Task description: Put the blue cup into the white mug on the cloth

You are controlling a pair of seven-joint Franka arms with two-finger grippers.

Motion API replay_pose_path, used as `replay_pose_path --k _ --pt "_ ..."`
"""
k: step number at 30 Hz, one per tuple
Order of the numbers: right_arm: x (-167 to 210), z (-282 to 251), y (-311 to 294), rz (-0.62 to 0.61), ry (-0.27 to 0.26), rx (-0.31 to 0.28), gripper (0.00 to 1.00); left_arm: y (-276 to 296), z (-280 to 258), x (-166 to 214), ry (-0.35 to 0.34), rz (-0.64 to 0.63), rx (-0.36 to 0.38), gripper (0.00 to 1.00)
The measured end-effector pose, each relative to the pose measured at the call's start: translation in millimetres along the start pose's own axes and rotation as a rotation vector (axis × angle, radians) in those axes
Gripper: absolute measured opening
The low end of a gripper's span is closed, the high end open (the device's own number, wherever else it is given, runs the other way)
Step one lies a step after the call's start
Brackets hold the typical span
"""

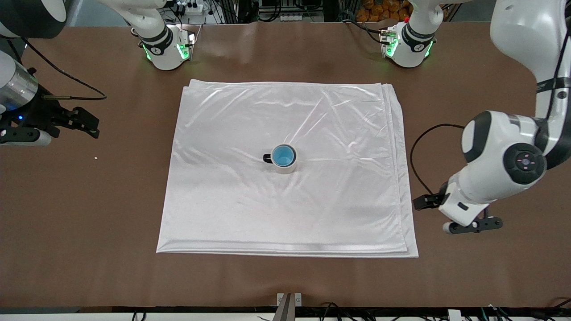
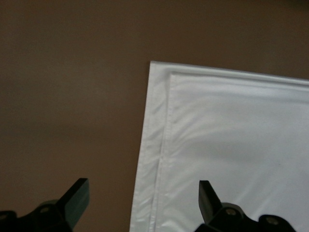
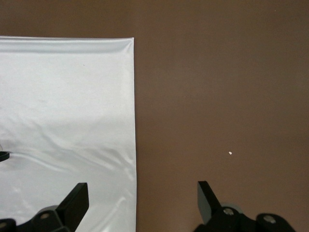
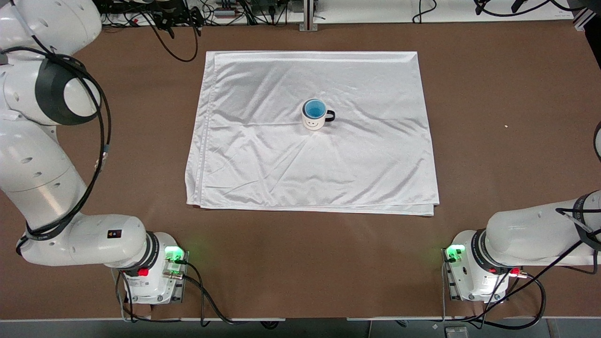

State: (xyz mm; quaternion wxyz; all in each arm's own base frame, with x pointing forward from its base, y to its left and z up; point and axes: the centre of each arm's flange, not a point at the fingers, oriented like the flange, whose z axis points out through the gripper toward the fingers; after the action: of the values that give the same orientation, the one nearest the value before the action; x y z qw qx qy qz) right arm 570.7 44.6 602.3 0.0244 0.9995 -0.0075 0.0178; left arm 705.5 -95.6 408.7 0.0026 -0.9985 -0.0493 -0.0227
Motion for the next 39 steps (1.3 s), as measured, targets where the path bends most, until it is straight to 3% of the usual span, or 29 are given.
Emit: replay_pose_path --k 7,16,21,39 --pt "0 0 -1 0.001 0.002 0.008 1.00 -19 -40 -9 -0.015 -0.010 0.000 1.00" --pt "2 0 0 0.005 0.012 0.014 1.00 -15 -89 -44 -0.125 -0.002 0.026 1.00" --pt "2 0 0 0.008 0.014 0.015 0.99 -9 -106 -60 -0.165 -0.003 -0.003 1.00" --pt "3 7 5 0.018 0.012 0.014 0.99 -32 -160 -110 -0.156 -0.049 0.014 1.00"
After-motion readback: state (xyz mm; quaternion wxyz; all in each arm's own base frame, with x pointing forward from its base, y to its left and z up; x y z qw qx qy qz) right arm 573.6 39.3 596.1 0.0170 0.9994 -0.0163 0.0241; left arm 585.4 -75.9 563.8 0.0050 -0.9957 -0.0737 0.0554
